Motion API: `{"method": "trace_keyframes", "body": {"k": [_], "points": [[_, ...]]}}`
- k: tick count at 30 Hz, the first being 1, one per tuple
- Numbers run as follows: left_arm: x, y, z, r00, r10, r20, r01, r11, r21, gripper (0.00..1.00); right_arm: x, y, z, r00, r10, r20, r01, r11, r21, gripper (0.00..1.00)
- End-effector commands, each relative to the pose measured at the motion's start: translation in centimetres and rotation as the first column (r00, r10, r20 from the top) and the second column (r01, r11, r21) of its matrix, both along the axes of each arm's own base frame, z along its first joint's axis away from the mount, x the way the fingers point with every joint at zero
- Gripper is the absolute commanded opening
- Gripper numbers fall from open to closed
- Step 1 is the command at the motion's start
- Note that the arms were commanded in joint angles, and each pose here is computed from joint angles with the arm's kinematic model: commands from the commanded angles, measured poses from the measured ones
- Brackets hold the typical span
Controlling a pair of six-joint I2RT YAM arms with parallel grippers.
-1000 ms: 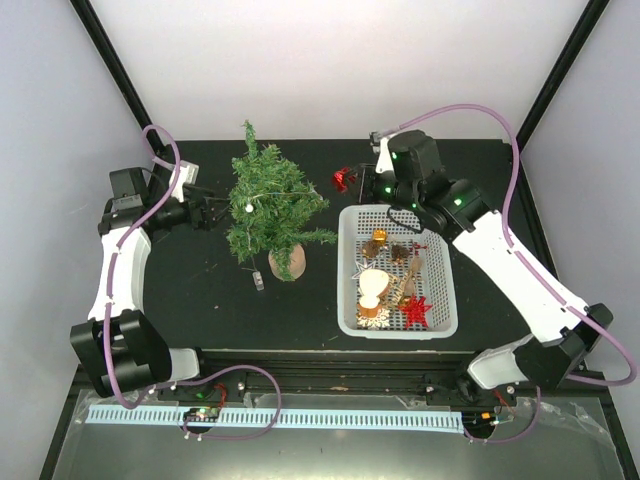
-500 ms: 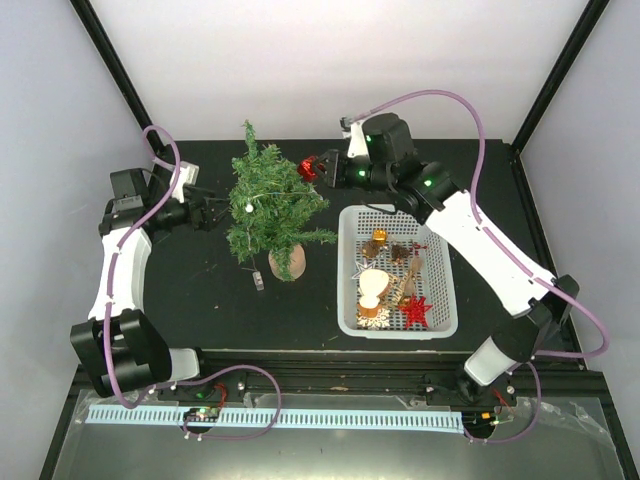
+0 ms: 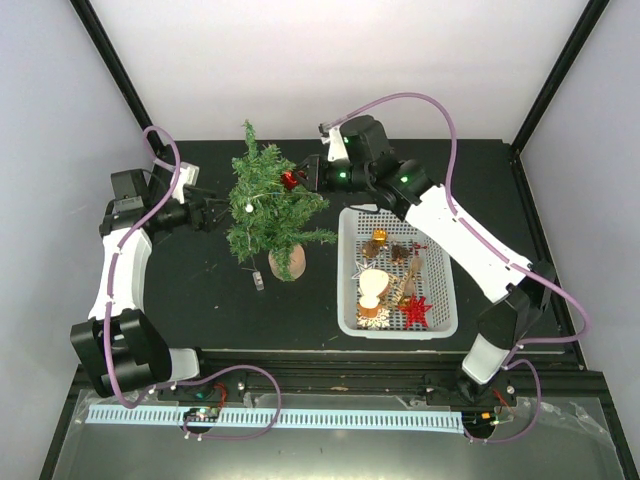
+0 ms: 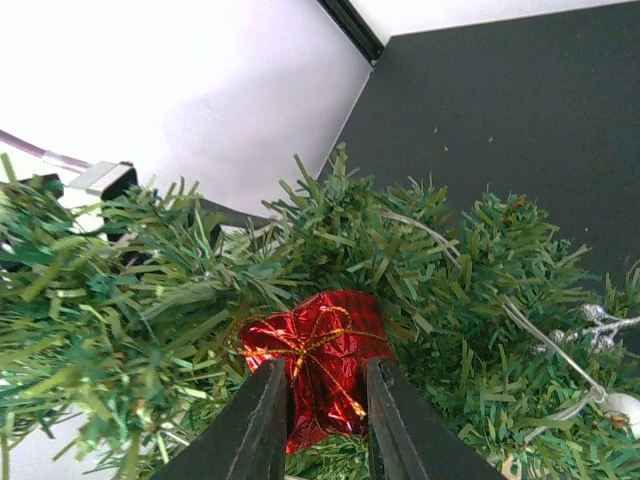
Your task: Decorate the small christmas tree
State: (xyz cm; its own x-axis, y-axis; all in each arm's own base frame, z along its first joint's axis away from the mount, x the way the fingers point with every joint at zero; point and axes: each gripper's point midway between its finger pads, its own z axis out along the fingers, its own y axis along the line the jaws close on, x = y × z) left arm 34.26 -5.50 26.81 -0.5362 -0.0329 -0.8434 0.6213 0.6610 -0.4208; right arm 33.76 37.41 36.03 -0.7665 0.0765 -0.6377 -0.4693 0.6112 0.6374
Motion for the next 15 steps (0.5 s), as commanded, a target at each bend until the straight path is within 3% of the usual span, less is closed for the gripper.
{"method": "trace_keyframes", "body": {"k": [1,15], "points": [[0.0,-0.1,0.2,1.000,-0.018,0.009,0.018,0.999,-0.027,0.99,-0.4,0.5,-0.2,1.000,0.013,-0.007,-0.012,1.000,0.018,0.23],[-0.2,-0.2,0.0,1.000,-0.022,0.004,0.023,0.999,-0.035,0.99,-1.0,1.5,-1.8,0.999,0.042,-0.024,-0.043,0.999,-0.007,0.24]]}}
